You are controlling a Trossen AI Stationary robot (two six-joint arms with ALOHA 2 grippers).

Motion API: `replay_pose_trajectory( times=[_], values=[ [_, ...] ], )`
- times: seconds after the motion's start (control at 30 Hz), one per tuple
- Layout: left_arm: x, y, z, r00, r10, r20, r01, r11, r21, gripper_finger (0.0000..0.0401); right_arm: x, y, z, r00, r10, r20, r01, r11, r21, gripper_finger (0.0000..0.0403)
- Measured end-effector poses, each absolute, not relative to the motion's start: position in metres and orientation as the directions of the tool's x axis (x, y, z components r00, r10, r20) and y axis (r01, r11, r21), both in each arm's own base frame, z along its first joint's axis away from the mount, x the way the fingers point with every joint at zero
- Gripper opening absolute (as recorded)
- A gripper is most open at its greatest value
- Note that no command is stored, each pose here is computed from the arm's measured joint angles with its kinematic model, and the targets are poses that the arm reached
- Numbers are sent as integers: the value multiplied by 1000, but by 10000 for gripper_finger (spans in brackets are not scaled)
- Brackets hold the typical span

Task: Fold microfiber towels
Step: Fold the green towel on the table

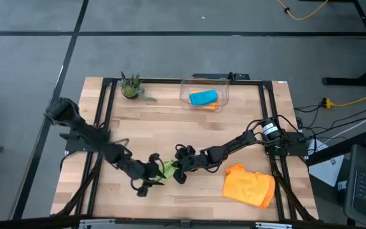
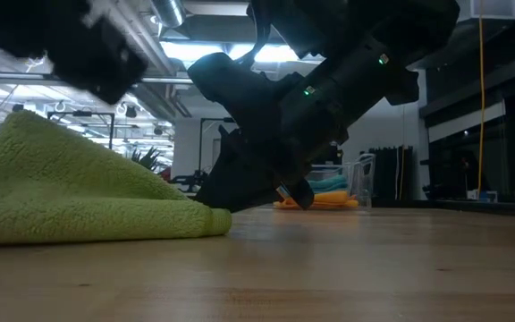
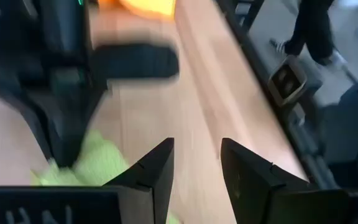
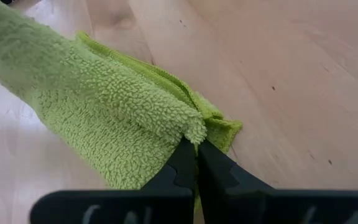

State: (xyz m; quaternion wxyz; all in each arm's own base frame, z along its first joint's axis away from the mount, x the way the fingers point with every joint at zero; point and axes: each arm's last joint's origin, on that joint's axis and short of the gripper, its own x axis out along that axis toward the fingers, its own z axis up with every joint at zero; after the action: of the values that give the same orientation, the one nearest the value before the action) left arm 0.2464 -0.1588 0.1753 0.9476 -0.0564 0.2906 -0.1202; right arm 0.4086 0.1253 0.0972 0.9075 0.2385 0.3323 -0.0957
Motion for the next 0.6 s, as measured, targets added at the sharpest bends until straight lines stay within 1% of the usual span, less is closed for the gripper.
replay_pose_trajectory(
  times=[0.23,0.43,0.6],
  values=[
    [246,-160,139,702,-196,-684,107,979,-171,126,409,125,97,761,-15,-649,334,866,372,7],
    [238,-155,133,638,-140,-757,42,988,-147,126,409,126,97,760,-14,-649,333,867,371,6],
    [237,-155,132,621,-132,-773,28,989,-146,126,409,126,97,764,-13,-645,330,867,373,22]
  ],
)
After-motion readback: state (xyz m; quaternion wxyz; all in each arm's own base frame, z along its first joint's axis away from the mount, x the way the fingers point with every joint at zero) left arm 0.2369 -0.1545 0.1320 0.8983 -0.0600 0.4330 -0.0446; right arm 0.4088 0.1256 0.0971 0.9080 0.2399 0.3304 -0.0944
